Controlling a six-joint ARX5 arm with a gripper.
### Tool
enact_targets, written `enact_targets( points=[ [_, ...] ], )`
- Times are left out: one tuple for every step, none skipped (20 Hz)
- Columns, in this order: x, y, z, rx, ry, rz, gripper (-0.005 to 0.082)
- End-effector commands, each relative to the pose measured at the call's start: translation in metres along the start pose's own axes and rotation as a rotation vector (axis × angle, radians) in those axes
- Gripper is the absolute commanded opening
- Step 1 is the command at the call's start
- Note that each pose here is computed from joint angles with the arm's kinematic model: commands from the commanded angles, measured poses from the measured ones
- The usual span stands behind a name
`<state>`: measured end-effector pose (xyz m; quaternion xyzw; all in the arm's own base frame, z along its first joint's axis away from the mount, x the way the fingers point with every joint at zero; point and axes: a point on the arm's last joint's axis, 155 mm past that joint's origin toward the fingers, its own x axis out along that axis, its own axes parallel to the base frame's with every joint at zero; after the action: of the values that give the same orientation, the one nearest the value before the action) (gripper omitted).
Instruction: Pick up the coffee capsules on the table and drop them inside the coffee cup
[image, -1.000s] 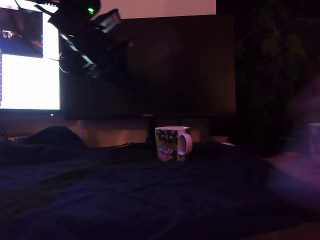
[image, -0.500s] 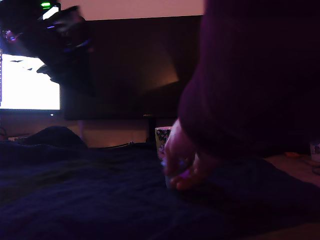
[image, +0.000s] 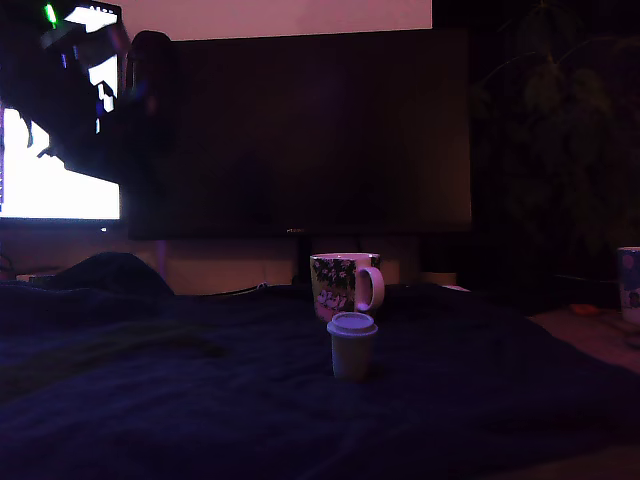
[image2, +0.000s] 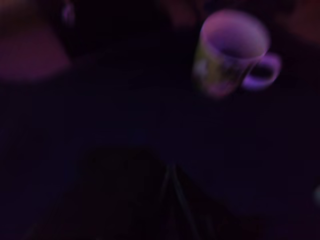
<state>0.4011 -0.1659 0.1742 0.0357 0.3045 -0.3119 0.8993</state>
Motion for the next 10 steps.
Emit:
enact_targets(
  points=[
    [-0.004,-0.002,0.007,0.003,-0.037,-0.007,-0.0019],
    [-0.004,-0.003,0.011,0.009,-0.052,-0.012,-0.0019],
    [-0.004,-0.003,0.013,0.015,-0.063,-0.015,-0.0019],
    [-0.004,-0.004,0.016,0.019,-0.071,-0.021,-0.0019],
    [-0.004,-0.005,0.018,0.023,-0.08,-0.027,-0.0019],
    [-0.005,-0.006,0.021,0.028,-0.092,-0.03,-0.0019],
    [-0.005,-0.006,0.024,0.034,-0.106,-0.03,-0.0019],
    [-0.005,-0.007,0.027,0.039,-0.117,-0.035,-0.0019],
    [-0.005,-0.007,0.028,0.043,-0.125,-0.036,-0.0019],
    [-0.005,-0.008,0.029,0.048,-0.136,-0.044,-0.0019]
  ],
)
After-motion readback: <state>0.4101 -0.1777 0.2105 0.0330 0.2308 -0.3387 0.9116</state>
